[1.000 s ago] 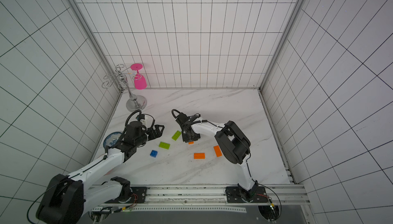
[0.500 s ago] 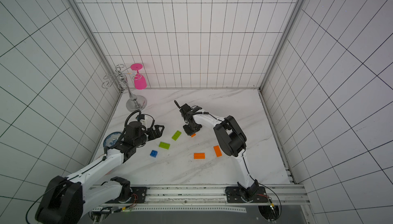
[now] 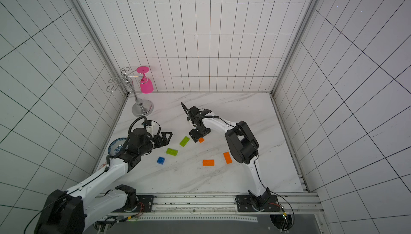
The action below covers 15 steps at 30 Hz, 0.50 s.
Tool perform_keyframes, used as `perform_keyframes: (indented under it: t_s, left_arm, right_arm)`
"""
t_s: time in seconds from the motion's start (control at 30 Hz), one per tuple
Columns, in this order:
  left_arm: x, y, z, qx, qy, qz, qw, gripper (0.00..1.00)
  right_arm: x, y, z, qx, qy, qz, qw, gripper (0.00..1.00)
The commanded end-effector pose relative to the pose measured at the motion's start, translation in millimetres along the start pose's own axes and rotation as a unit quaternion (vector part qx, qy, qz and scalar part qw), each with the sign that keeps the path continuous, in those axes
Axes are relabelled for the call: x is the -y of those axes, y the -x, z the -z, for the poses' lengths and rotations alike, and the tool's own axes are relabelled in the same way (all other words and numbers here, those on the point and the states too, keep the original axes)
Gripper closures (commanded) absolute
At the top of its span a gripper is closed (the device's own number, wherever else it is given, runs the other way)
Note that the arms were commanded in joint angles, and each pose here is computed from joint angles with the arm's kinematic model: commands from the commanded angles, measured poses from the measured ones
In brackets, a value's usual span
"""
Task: Assemble a small pinwheel with lego
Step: Move the lego brick at the center of the board, then assemble the lego brick at the center of the board.
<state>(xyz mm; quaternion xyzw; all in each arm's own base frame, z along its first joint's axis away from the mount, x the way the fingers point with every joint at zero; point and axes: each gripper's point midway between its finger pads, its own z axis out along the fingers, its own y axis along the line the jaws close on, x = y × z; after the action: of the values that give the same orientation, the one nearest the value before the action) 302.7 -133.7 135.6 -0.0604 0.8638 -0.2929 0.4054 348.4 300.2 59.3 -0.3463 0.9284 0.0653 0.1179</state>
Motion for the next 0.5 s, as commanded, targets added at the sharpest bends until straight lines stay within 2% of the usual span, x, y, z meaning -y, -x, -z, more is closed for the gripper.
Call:
perform_keyframes:
  t_s: [0.0, 0.23, 0.33, 0.47]
  left_arm:
    - [16, -5, 8, 0.002, -0.023, -0.021, 1.0, 0.03]
    - [67, -57, 16, -0.016, -0.049, -0.076, 0.996, 0.03]
    - [75, -75, 19, -0.023, -0.071, -0.07, 0.995, 0.03]
    - [75, -82, 20, -0.025, -0.09, -0.059, 0.994, 0.03]
  right_arm:
    - [2, -19, 44, 0.03, -0.007, -0.034, 0.999, 0.23]
    - [-26, -100, 41, 0.021, 0.053, -0.122, 0.991, 0.22]
    - [-38, -110, 35, 0.039, 0.092, -0.141, 0.985, 0.2]
    - [-42, -115, 26, 0.035, 0.103, -0.146, 0.983, 0.14]
